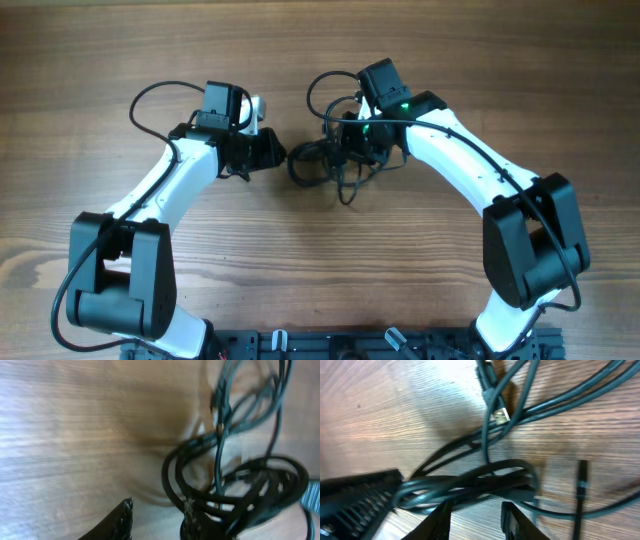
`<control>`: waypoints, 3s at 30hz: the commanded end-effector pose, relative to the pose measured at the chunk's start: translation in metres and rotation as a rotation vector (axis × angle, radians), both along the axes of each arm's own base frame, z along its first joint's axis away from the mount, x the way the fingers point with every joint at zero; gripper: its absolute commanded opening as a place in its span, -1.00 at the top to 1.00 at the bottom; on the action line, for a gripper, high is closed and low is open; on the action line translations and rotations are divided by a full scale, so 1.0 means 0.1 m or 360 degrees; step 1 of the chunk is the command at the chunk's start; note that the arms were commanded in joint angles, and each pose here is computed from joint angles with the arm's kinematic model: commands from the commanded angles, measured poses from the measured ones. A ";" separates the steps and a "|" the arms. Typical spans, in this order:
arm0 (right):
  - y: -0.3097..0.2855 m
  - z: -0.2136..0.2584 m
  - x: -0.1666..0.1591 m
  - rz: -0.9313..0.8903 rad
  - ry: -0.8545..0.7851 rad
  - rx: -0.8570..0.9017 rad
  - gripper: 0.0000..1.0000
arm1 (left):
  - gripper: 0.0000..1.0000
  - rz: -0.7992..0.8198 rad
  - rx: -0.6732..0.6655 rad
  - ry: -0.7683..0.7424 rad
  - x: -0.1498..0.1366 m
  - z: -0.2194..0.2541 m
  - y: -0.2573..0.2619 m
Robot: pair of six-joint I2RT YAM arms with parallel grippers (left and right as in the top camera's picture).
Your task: Untangle cables
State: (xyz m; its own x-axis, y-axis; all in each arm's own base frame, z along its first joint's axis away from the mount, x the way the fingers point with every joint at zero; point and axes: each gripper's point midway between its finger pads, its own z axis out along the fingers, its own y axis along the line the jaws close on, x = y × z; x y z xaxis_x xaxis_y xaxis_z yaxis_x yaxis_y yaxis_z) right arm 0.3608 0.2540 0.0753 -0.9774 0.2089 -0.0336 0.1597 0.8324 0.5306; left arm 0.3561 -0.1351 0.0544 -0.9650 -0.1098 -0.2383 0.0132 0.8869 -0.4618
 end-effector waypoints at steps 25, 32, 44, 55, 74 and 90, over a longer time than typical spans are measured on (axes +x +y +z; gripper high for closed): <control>0.29 0.25 0.06 -0.0391 0.0139 0.0191 0.18 | 0.37 -0.0318 -0.0189 0.0103 -0.34 0.04 -0.25; 0.23 0.22 0.10 -0.0427 0.0105 0.0137 0.39 | 0.37 -0.0318 -0.0188 0.0109 -0.34 0.03 -0.25; 0.14 0.06 0.08 -0.0471 0.0096 0.0078 0.79 | 0.36 -0.0318 -0.0188 0.0109 -0.34 0.03 -0.25; 0.13 0.06 0.12 -0.0472 0.0061 0.0061 0.91 | 0.27 -0.0320 -0.0242 0.0137 -0.38 0.06 -0.30; 0.11 0.07 0.15 -0.0487 0.0034 0.0052 0.91 | 0.50 -0.0218 -0.0332 0.0314 -0.54 0.09 -0.67; 0.11 0.06 0.15 -0.0485 0.0034 0.0051 0.91 | 0.37 0.0354 -0.0398 0.0497 -0.33 0.10 -0.75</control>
